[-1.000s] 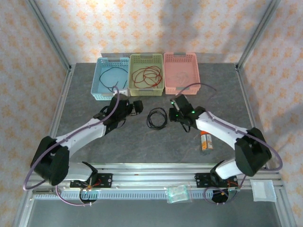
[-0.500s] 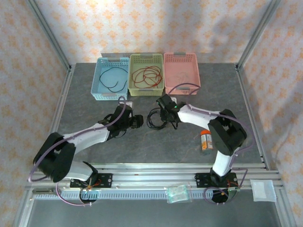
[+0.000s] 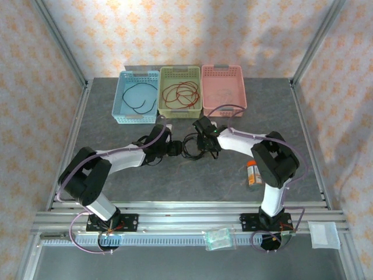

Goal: Untangle the cables

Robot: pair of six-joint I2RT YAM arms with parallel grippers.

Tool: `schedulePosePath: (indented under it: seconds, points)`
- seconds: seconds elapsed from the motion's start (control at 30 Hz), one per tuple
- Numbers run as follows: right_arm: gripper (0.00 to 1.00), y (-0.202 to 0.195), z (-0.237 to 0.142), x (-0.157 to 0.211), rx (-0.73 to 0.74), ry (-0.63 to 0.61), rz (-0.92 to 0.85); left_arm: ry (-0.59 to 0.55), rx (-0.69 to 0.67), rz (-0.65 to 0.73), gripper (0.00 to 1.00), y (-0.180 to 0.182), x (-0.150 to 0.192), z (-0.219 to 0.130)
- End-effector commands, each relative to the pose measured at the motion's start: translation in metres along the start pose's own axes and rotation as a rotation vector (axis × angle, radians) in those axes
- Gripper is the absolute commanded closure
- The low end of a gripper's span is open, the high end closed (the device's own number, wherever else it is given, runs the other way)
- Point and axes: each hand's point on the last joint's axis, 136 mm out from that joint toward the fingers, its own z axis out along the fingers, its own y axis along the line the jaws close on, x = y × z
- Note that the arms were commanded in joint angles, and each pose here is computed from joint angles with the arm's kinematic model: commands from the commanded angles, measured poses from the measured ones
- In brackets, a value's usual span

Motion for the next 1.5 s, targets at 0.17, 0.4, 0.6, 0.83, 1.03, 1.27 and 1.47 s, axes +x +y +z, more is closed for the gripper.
schedulePosePath:
  seconds: [0.17,0.4,0.6,0.83,1.03,1.27,1.47]
  points:
    - [0.65,-0.001,0.012,-0.002,-0.005,0.021,0.001,-0.006,0.036,0.023,0.54,-0.013,-0.009,0.011]
    - [0.75,-0.002,0.013,0.000,-0.027,0.036,0.008,0.006,0.035,0.032,0.56,-0.016,-0.013,0.021]
    - [0.83,-0.006,0.013,0.002,-0.042,0.046,0.017,0.030,0.033,0.043,0.65,-0.018,-0.014,0.032]
    - [0.86,-0.012,0.013,0.004,-0.038,0.048,0.021,0.059,0.049,0.051,0.74,-0.022,-0.012,0.041]
    - [0.86,-0.013,0.014,0.005,-0.040,0.050,0.019,0.067,0.060,0.056,0.75,-0.024,-0.011,0.042]
    - [0.87,-0.013,0.014,0.006,-0.039,0.053,0.015,0.077,0.051,0.059,0.74,-0.023,-0.011,0.049]
    - [0.88,-0.015,0.014,0.006,-0.033,0.052,0.014,0.082,0.046,0.065,0.75,-0.023,-0.013,0.056]
